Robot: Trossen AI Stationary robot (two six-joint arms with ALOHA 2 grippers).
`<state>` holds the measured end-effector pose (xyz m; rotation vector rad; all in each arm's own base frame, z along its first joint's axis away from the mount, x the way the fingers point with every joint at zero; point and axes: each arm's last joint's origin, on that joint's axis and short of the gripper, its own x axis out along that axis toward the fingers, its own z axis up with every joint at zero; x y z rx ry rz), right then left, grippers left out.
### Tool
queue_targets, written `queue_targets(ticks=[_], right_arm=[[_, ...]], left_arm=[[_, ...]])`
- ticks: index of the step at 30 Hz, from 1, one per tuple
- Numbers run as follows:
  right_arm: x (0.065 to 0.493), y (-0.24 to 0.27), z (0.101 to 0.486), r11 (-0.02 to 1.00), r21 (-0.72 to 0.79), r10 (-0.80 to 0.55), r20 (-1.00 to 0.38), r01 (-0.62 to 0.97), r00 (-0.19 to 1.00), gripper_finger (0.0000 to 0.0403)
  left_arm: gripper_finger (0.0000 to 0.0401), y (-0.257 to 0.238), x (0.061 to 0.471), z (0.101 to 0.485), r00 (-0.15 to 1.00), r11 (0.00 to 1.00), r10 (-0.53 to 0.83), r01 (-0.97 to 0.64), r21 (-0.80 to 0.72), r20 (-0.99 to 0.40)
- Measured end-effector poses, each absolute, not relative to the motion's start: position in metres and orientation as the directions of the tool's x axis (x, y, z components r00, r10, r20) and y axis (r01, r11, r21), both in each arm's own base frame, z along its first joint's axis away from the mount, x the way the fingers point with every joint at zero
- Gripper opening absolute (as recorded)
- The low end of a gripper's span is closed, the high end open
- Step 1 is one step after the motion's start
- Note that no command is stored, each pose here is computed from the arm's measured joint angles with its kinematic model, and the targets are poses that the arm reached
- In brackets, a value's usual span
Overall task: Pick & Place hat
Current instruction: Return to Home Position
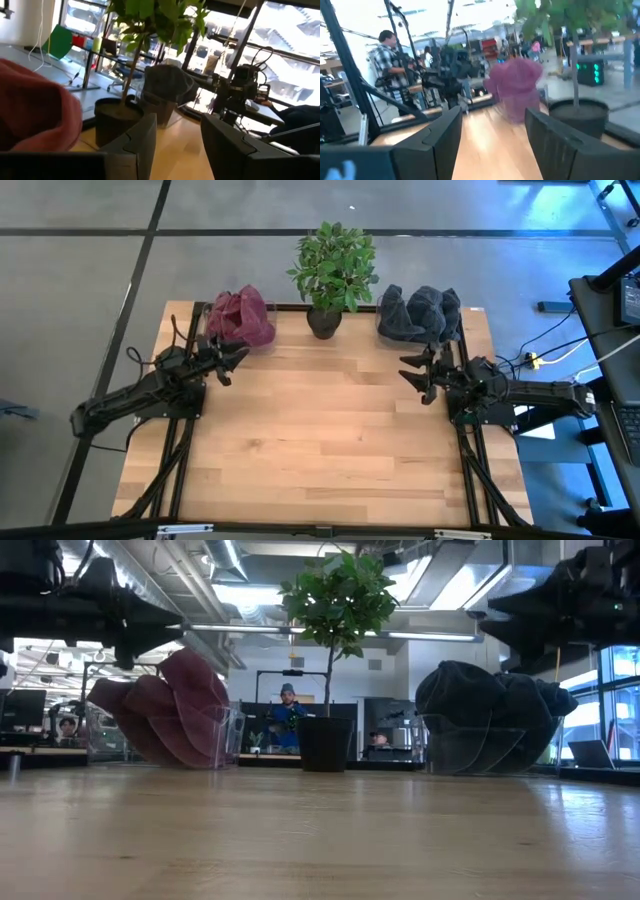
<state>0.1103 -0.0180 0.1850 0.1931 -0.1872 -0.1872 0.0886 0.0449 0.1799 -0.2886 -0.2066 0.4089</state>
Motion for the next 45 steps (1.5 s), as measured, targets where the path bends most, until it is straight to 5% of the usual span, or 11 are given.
queue_targets(ticks=[25, 45], right_arm=[[0.095, -0.018, 0.179, 0.940, 0.242, -0.281, 0.138, 0.243, 0.950, 0.0217], [0.094, -0.019, 0.178, 0.946, 0.121, -0.315, 0.134, 0.300, 0.940, 0.0217]], left_arm=[[0.0153, 0.043, 0.087, 0.169, 0.921, 0.869, 0.388, -0.354, -0.345, 0.033], [0.0148, 0.043, 0.087, 0.169, 0.916, 0.865, 0.399, -0.366, -0.344, 0.031]])
